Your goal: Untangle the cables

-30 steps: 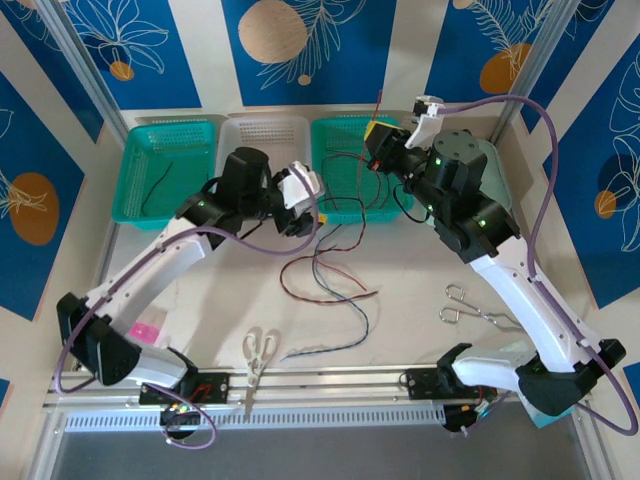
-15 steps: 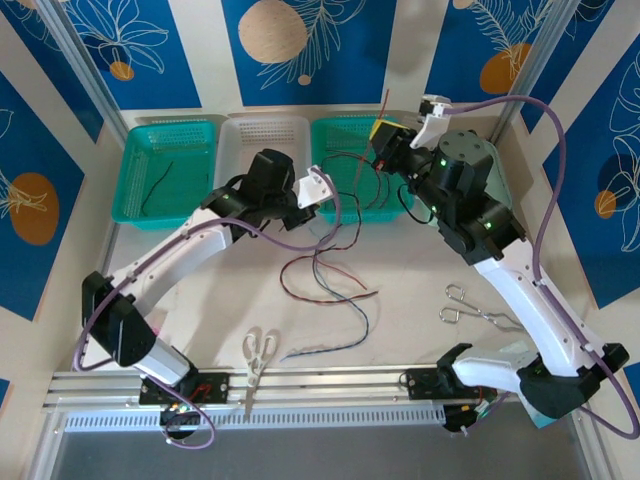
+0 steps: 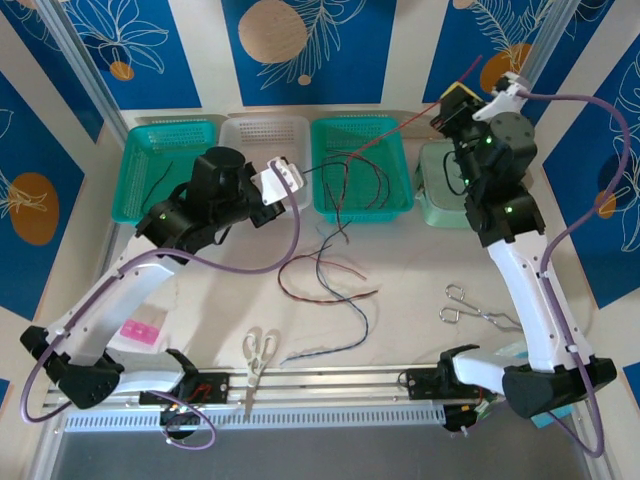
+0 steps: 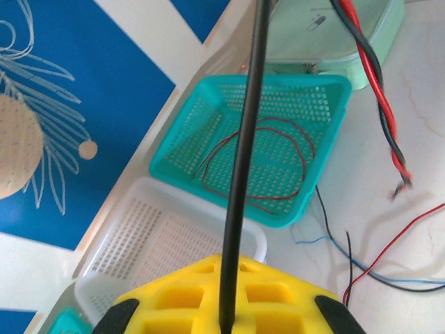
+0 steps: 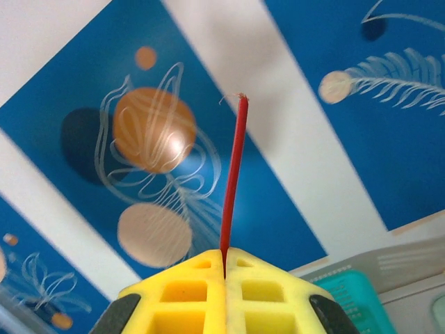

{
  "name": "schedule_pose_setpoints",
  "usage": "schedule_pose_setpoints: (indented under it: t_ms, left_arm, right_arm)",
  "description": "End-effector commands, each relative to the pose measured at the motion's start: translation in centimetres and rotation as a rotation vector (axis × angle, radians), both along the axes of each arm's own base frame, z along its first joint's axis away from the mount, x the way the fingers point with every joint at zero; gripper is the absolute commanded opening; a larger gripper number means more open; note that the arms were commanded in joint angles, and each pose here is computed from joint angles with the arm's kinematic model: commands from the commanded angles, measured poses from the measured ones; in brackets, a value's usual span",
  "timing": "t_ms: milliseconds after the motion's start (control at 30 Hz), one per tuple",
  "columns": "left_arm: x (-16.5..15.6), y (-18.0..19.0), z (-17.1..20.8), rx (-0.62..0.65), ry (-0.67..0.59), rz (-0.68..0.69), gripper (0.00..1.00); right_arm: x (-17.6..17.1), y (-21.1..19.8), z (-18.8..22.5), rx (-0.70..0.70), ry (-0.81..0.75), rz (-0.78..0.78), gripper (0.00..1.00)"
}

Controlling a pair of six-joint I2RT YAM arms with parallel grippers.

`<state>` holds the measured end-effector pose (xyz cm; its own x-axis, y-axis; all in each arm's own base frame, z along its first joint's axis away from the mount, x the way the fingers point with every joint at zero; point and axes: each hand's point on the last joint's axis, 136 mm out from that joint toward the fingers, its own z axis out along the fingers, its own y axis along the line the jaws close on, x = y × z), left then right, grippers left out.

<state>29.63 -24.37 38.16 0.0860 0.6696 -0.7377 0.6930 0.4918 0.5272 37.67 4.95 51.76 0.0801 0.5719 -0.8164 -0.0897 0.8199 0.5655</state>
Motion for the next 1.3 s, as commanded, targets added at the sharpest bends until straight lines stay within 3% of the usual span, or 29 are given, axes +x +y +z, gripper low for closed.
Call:
schedule_pose_setpoints:
  t_ms: [0,433,767,1267]
  left_arm:
    - [0.4,3.3,0.6,0.023,-0.016,0.134,0.00]
    - [2.5,12.1,5.5,-0.161,-0.109,0.497,0.00]
    - [3.5,22.3,6.7,-0.435,-0.077,0.860,0.00]
    - [3.2,30.4,8.0,-0.836,-0.088,1.042,0.00]
  right_arm:
    - [-1.0,-2.4,3.0,0.082,-0.079,-0.020,0.00]
    - [-3.3,-10.5,4.0,0.134,-0.082,-0.196,0.00]
    - [-4.3,-13.5,3.1,0.156,-0.058,-0.266,0.00]
    - [-5.7,-16.1,-0.1,0.154,0.018,-0.382,0.00]
